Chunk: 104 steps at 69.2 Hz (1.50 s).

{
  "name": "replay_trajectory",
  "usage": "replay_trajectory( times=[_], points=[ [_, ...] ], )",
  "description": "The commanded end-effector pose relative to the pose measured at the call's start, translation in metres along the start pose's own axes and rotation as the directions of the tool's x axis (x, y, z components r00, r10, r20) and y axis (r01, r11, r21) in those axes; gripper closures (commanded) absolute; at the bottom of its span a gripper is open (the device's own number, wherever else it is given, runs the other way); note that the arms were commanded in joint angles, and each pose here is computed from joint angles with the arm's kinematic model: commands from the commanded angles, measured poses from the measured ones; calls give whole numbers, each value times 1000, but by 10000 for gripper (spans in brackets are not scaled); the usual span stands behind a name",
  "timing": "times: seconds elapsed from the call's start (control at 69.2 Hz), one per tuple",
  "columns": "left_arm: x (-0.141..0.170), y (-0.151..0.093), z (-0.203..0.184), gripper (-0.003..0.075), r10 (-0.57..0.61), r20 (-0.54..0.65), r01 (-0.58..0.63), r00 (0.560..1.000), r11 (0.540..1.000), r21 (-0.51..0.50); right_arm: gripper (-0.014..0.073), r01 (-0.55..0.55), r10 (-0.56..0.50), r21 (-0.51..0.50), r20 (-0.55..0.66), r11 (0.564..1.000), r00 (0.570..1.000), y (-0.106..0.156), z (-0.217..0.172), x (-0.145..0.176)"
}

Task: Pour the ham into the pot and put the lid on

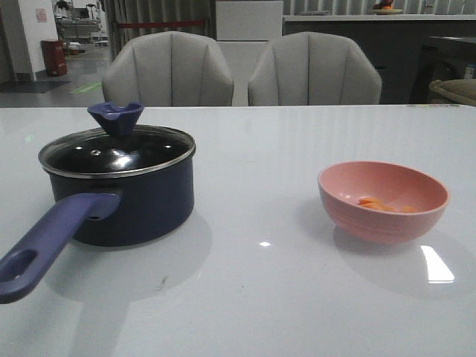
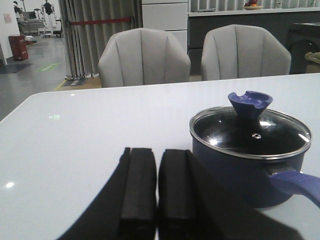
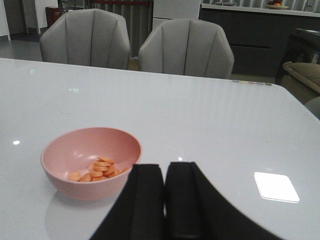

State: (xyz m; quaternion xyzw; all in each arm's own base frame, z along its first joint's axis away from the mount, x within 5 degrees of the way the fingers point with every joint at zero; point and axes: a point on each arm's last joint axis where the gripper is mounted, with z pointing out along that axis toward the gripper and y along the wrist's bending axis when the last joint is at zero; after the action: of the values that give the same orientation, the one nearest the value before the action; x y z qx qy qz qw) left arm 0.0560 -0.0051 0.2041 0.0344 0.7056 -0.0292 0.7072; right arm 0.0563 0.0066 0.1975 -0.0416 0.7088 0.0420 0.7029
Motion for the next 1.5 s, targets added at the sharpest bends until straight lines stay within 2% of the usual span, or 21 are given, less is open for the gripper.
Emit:
replay_trajectory(
  times=[0.0, 0.202, 0.332, 0.404, 0.505, 0.549, 0.635, 0.693, 0.852, 1.011, 1.227, 1.487],
  points=[
    [-1, 0, -1, 600, -7, 74, 8, 997, 1000, -2, 434, 12, -12, 0, 111, 1000, 994, 0, -2, -11],
    [-1, 0, -1, 599, -7, 82, 8, 997, 1000, -2, 434, 12, -12, 0, 111, 1000, 994, 0, -2, -11],
    [-12, 0, -2, 599, 18, 195, -17, 981, 1000, -4, 434, 12, -12, 0, 111, 1000, 994, 0, -2, -11],
    [-24, 0, -5, 599, 10, 326, -10, 945, 1000, -3, 434, 12, -12, 0, 111, 1000, 994, 0, -2, -11],
    [-42, 0, -13, 599, -5, 511, 8, 859, 1000, -2, 434, 12, -12, 0, 111, 1000, 994, 0, -2, -11],
    [-49, 0, -16, 600, -5, 555, 8, 832, 1000, -2, 434, 12, -12, 0, 111, 1000, 994, 0, -2, -11],
    [-69, 1, -22, 600, -5, 579, 8, 815, 1000, -2, 434, 12, -12, 0, 111, 1000, 994, 0, -2, -11],
    [-83, 2, -24, 599, -34, 555, 37, 831, 999, 5, 434, 12, -12, 0, 111, 1000, 994, 0, -2, -11],
    [-119, 1, -18, 600, -61, 361, 60, 931, 998, 15, 434, 12, -12, 0, 111, 1000, 994, 0, -2, -11],
    [-141, 0, 0, 599, -57, 162, 55, 985, 998, 14, 434, 12, -12, 0, 111, 1000, 994, 0, -2, -11],
    [-131, 0, 25, 599, -57, 5, 57, 998, 998, 9, 434, 12, -12, 0, 111, 1000, 994, 0, -2, -11],
    [-124, 0, 41, 590, -57, -77, 57, 995, 998, 5, 434, 12, -12, 0, 111, 1000, 994, 0, -2, -11]
  ],
)
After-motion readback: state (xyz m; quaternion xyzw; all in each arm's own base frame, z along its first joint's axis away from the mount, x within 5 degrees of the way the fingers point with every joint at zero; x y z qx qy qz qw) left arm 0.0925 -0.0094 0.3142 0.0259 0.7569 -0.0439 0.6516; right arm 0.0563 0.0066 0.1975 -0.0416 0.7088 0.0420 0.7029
